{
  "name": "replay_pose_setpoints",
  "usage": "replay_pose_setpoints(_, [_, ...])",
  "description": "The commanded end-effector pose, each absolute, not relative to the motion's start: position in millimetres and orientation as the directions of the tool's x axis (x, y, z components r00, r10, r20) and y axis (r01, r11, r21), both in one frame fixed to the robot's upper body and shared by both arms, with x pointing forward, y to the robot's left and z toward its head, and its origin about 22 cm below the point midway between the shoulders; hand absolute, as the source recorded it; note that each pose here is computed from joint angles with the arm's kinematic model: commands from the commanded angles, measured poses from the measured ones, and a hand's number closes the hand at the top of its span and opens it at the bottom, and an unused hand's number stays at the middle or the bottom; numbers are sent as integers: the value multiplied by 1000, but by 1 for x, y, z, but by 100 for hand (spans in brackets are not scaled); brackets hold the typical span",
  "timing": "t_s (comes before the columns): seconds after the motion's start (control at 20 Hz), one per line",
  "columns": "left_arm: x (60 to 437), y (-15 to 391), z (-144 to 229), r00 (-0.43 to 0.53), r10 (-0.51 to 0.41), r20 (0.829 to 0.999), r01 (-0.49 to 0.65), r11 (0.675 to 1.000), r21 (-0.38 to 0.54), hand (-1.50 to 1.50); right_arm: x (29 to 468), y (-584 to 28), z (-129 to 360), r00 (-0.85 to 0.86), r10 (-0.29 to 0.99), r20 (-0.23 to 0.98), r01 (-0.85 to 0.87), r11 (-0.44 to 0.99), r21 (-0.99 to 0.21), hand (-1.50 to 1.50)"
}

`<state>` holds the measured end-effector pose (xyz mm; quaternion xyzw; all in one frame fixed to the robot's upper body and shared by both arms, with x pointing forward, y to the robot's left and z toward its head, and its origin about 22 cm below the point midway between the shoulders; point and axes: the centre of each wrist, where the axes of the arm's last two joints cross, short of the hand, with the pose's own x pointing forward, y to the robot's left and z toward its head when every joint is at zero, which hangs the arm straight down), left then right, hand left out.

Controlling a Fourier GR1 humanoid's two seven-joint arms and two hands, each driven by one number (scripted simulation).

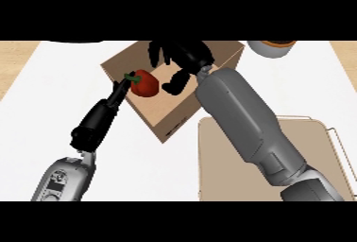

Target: Pick the bell pepper from the tray and place it in the cardboard box

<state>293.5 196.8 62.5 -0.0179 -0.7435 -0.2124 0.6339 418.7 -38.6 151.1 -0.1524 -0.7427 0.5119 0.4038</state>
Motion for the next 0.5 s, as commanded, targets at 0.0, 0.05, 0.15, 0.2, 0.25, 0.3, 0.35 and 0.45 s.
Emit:
replay_pose_setpoints(0.0, [290, 195, 50, -122, -248, 961, 335, 901, 275, 0, 429, -39, 138, -532, 658, 533, -302, 441, -845, -150])
replay_pose_setpoints(0.05, [284, 197, 44, -118, -232, 965, 334, 906, 259, 0, 432, -46, 126, -545, 649, 530, -292, 445, -846, -150])
replay_pose_setpoints(0.15, [283, 195, 41, -131, -237, 963, 343, 900, 268, 0, 435, -48, 122, -554, 621, 554, -309, 464, -830, -150])
replay_pose_setpoints(0.2, [285, 182, 46, -132, -234, 963, 350, 898, 266, 0, 439, -48, 128, -544, 598, 589, -332, 491, -805, -150])
replay_pose_setpoints(0.25, [284, 197, 48, -129, -248, 960, 336, 900, 278, 0, 439, -55, 120, -547, 554, 628, -338, 540, -771, -150])
replay_pose_setpoints(0.3, [284, 195, 48, -111, -238, 965, 342, 902, 263, 0, 438, -56, 122, -528, 506, 682, -353, 599, -719, -150])
replay_pose_setpoints(0.35, [295, 185, 51, -121, -236, 964, 337, 904, 264, 0, 441, -56, 130, -537, 458, 708, -360, 636, -683, -150])
replay_pose_setpoints(0.45, [291, 188, 53, -127, -240, 962, 342, 900, 270, 0, 441, -71, 114, -491, 377, 785, -325, 757, -567, -150])
